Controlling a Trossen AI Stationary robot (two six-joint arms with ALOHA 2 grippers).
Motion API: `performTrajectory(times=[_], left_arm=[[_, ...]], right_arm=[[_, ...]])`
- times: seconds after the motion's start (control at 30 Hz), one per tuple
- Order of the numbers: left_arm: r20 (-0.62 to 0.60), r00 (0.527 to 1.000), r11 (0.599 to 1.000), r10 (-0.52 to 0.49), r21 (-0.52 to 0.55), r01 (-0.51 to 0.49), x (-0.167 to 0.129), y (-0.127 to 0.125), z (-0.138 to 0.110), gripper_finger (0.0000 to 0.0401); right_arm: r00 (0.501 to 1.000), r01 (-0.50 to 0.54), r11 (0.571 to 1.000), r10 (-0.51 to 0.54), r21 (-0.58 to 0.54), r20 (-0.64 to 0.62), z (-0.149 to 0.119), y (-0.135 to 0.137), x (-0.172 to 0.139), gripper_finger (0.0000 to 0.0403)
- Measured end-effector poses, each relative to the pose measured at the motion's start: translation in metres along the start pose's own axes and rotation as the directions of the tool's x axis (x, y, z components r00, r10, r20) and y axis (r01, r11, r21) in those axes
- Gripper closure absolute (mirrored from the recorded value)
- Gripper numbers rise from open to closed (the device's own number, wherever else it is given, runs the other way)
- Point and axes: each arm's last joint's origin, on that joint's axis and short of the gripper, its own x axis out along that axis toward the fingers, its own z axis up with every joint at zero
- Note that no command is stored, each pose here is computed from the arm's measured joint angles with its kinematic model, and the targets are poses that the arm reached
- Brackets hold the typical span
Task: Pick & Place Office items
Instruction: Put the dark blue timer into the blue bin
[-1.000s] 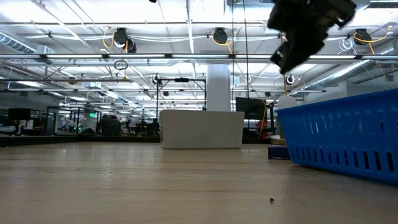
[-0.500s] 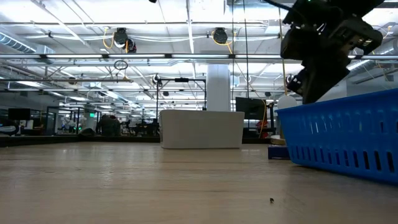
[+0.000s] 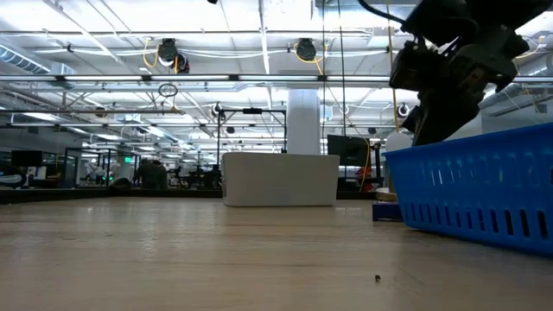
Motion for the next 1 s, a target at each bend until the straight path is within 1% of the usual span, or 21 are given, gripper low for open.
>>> performTrajectory(times=[0.13,0.2,0.27,0.37,0.5,0.6,0.67,0.83,1.0], left_arm=[[0.000,1.000,1.000,0.000,0.000,0.000,0.000,0.000,0.000,0.0157],[0.000,1.000,1.000,0.000,0.000,0.000,0.000,0.000,0.000,0.0157],[0.000,1.000,1.000,0.000,0.000,0.000,0.000,0.000,0.000,0.0157],[0.000,1.000,1.000,0.000,0.004,0.000,0.000,0.000,0.000,0.0157],[0.000,1.000,1.000,0.001,0.008,-0.001,0.000,0.000,0.000,0.0157],[-0.002,1.000,1.000,0.000,0.006,0.000,0.000,0.000,0.000,0.0157],[-0.005,1.000,1.000,-0.004,0.000,0.004,0.000,0.000,0.000,0.0157],[-0.010,1.000,1.000,-0.016,0.006,0.016,0.000,-0.003,-0.001,0.0157],[-0.014,1.000,1.000,-0.024,0.010,0.024,0.000,-0.005,-0.002,0.0157]], right_arm=[[0.999,0.030,0.998,-0.031,0.063,0.028,0.002,0.000,0.000,0.0403],[0.998,0.023,0.997,-0.028,0.079,0.062,0.005,0.002,0.000,0.0403],[0.994,-0.005,0.998,-0.002,0.067,0.105,0.008,0.006,0.000,0.0403],[0.986,-0.082,0.996,0.076,0.036,0.145,0.013,0.014,0.004,0.0403],[0.986,-0.134,0.990,0.130,0.037,0.103,0.011,0.018,0.018,0.0403],[0.989,-0.137,0.989,0.134,0.049,0.065,0.008,0.019,0.029,0.0403],[0.988,-0.141,0.989,0.138,0.043,0.064,0.009,0.021,0.034,0.0403],[0.978,-0.201,0.979,0.199,0.029,0.068,0.010,0.025,0.045,0.0403],[0.979,-0.204,0.978,0.203,0.044,0.034,0.005,0.028,0.055,0.0403]])
